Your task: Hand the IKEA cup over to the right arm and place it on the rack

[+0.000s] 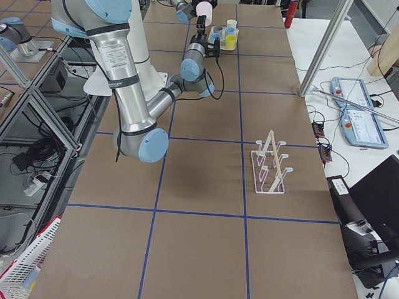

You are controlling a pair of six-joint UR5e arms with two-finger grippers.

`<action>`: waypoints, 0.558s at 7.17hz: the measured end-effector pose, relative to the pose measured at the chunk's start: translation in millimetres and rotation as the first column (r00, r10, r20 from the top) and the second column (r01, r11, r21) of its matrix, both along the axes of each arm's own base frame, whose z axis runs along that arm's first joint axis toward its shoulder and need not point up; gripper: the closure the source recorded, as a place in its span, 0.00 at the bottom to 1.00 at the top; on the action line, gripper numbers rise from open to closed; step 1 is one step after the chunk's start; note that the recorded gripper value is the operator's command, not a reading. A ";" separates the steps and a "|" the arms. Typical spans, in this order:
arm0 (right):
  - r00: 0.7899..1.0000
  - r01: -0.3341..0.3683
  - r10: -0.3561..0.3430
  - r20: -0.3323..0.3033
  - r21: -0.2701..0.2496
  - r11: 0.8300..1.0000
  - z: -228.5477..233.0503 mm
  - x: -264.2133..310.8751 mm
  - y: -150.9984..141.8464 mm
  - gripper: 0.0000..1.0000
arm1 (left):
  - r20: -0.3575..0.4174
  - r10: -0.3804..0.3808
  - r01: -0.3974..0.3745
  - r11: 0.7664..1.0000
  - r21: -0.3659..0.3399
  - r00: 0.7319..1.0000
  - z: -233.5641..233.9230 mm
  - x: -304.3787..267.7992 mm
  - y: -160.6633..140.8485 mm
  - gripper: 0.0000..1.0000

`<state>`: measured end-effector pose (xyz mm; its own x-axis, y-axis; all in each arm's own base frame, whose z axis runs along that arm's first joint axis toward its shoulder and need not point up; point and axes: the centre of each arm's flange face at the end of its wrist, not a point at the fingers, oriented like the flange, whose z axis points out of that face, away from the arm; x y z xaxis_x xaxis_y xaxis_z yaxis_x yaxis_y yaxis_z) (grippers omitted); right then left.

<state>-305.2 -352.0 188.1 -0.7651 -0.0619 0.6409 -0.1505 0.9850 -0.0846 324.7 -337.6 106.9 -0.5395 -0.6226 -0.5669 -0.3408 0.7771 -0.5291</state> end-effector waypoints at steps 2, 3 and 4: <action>1.000 0.008 -0.007 0.016 -0.006 1.000 -5.0 -1.9 1.2 0.03 | -0.003 0.002 -0.002 1.000 0.000 1.000 -1.3 1.8 0.6 1.00; 1.000 0.010 -0.010 0.020 -0.006 1.000 -6.8 -3.0 1.8 0.03 | -0.002 0.002 -0.002 1.000 -0.001 1.000 -1.7 2.6 0.1 1.00; 1.000 0.015 -0.015 0.022 -0.005 1.000 -8.3 -4.9 2.9 0.04 | -0.002 0.003 -0.003 1.000 -0.001 1.000 -1.8 3.5 0.1 1.00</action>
<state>-310.0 -349.1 179.9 -0.7800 -0.0474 0.6239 -0.1341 0.9866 -0.0927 328.2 -337.5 105.1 -0.5386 -0.6248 -0.5652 -0.3442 0.7755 -0.5293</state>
